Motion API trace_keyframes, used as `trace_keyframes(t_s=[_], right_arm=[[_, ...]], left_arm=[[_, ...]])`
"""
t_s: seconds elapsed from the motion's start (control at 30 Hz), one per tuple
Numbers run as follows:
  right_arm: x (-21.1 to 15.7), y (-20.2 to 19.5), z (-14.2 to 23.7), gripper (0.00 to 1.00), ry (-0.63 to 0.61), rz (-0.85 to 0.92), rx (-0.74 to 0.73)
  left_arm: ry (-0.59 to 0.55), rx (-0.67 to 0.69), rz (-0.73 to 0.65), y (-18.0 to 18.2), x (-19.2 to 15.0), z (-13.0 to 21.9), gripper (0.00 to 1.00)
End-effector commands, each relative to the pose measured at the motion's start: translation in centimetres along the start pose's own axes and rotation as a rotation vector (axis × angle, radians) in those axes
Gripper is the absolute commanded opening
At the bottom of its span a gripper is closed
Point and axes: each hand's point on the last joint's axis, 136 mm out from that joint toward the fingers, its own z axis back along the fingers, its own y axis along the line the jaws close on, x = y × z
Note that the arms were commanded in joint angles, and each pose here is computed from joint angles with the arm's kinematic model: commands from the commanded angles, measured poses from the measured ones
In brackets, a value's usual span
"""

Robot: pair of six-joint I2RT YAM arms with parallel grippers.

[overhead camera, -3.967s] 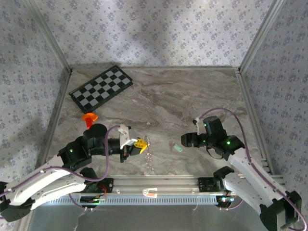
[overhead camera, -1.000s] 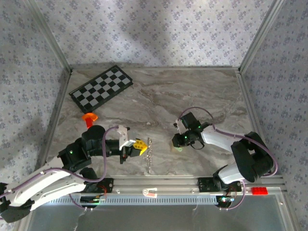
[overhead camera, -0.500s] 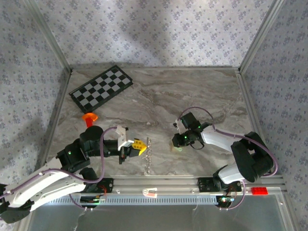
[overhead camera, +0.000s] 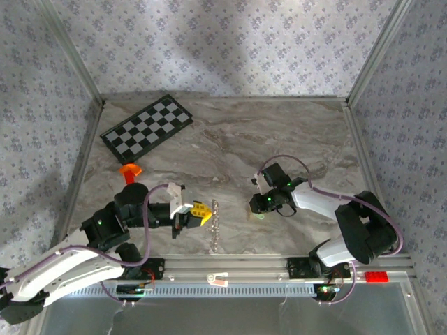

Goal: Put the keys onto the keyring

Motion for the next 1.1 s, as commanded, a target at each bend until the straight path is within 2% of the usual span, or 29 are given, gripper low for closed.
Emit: trace_keyframes(t_s=[0.0, 0.23, 0.67, 0.87, 1.07], right_arm=[[-0.2, -0.1, -0.2, 0.18, 0.022, 0.016, -0.015], [0.0, 0.0, -0.4, 0.16, 0.022, 0.021, -0.007], [0.5, 0.9, 0.7, 0.03, -0.014, 0.076, -0.009], [1.4, 3.2, 2.8, 0.01, -0.126, 0.217, -0.007], [2.9, 7.6, 7.4, 0.01, -0.373, 0.421, 0.067]], left_arm=[[-0.062, -0.021, -0.024, -0.7, 1.8, 0.6, 0.00], [-0.064, -0.018, -0.028, -0.8, 1.9, 0.7, 0.00], [-0.062, -0.013, -0.029, -0.7, 1.9, 0.7, 0.00], [-0.058, -0.017, -0.028, -0.8, 2.0, 0.7, 0.00], [-0.054, -0.024, -0.027, -1.0, 2.3, 0.7, 0.00]])
